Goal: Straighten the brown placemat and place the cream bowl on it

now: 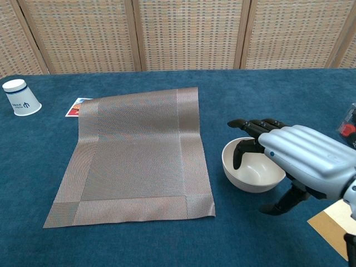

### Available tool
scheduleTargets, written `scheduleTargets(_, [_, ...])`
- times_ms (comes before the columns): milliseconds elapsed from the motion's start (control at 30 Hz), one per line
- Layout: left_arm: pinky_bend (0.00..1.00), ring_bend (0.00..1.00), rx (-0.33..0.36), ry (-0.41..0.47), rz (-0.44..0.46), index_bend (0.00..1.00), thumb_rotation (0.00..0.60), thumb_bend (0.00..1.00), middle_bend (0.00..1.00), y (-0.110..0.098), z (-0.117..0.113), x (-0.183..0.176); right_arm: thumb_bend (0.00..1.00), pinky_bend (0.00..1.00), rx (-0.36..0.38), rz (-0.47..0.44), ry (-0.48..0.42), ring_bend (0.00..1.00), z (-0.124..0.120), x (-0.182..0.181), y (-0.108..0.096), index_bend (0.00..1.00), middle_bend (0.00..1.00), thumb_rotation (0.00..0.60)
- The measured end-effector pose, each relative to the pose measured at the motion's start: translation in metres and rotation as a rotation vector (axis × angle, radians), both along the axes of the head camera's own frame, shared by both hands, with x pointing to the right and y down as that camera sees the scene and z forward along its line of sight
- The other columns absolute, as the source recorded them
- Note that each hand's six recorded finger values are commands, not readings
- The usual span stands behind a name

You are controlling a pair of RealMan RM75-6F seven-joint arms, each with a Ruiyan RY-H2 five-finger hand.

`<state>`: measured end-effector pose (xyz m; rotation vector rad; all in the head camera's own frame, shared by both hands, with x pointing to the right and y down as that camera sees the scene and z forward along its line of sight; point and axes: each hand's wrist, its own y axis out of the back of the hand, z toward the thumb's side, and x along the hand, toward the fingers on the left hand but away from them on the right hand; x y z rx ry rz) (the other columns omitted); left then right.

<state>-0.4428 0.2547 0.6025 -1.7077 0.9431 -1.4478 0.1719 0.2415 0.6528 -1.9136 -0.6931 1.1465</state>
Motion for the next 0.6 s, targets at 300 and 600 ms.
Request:
scheduleTargets(300, [0.00, 0.00, 0.000, 0.006, -0.010, 0.00, 0.600, 0.16, 0.00, -0.002, 0.000, -0.001, 0.33, 0.00, -0.040, 0.029, 0.042, 0.00, 0.019, 0.006, -0.007, 0.39, 0.03, 0.600])
scheduleTargets(600, [0.00, 0.00, 0.001, 0.012, -0.011, 0.00, 0.600, 0.16, 0.00, -0.003, 0.000, -0.001, 0.50, 0.00, -0.084, 0.031, 0.075, 0.00, 0.037, 0.006, -0.004, 0.39, 0.02, 0.600])
